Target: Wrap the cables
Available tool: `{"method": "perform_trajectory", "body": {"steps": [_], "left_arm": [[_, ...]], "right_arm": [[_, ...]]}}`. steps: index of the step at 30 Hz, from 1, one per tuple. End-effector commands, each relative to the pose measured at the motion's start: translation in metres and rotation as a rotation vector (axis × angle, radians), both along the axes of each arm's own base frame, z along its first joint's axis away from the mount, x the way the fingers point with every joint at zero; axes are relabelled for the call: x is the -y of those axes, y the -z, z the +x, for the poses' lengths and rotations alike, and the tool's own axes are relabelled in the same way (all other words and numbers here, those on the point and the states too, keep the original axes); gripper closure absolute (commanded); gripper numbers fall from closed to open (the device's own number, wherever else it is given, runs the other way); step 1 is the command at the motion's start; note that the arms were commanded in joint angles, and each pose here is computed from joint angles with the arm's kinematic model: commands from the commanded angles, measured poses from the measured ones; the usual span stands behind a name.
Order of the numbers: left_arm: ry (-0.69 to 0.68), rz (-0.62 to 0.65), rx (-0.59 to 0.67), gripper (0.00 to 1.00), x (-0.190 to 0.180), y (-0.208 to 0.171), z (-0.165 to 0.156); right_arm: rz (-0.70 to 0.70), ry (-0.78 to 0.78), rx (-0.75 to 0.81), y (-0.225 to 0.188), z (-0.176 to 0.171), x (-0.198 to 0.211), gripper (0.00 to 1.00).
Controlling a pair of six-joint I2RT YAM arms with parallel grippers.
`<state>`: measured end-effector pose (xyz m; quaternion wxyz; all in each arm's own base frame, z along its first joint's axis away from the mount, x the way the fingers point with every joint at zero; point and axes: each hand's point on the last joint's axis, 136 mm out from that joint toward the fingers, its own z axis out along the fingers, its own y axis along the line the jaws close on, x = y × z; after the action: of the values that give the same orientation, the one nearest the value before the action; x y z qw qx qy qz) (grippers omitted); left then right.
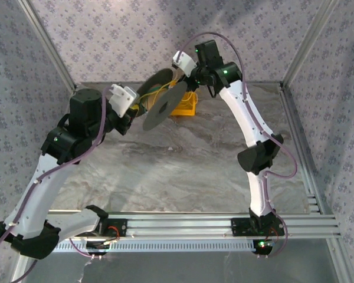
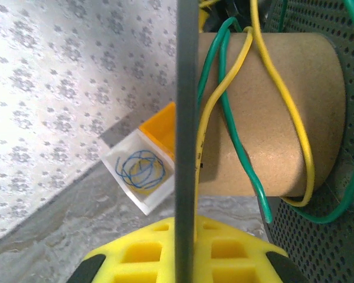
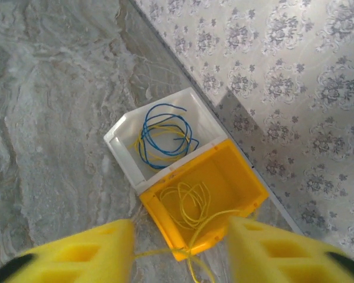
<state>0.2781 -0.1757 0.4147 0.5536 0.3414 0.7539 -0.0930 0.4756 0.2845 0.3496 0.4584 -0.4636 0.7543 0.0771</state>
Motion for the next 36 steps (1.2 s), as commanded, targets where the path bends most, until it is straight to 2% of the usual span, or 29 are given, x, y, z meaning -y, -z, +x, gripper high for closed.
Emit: {"method": "perform_trajectory", "body": {"steps": [1,5,11,16,20,22,24,26,31,36], "left_arm": [[-0.036,-0.134,0.207,1.0,0.003,-0.089,0.015],[-0.034,-0.132,0.2,1.0,0.008,-0.098,0.022],[-0.043,-0.145,0.192,1.0,0.01,-0.109,0.026],[-0.044,-0.163,0.19,1.0,0.011,-0.114,0.027],[-0.041,-0.169,0.175,1.0,0.014,-0.111,0.03],[-0.036,-0.174,0.168,1.0,0.015,-0.109,0.031],[-0.029,-0.182,0.156,1.0,0.017,-0.107,0.03],[-0.028,-0.188,0.152,1.0,0.018,-0.106,0.03],[-0.034,-0.199,0.156,1.0,0.015,-0.11,0.027],[-0.036,-0.224,0.175,1.0,0.01,-0.122,0.02]], "right_arm": [[0.092,0.028,0.074,-0.036,0.0,0.015,0.24],[0.175,0.163,0.077,-0.048,0.015,0.063,0.12],[0.319,0.401,0.046,-0.054,0.028,0.152,0.06],[0.427,0.519,0.043,-0.058,0.028,0.199,0.02],[0.444,0.419,0.017,-0.058,0.018,0.189,0.0],[0.375,0.359,0.018,-0.055,0.009,0.174,0.0],[0.23,0.401,0.052,-0.045,0.008,0.167,0.0],[0.191,0.451,0.064,-0.041,0.011,0.17,0.0],[0.294,0.315,0.042,-0.037,0.0,0.151,0.0],[0.315,0.226,-0.021,-0.013,-0.015,0.138,0.01]]}}
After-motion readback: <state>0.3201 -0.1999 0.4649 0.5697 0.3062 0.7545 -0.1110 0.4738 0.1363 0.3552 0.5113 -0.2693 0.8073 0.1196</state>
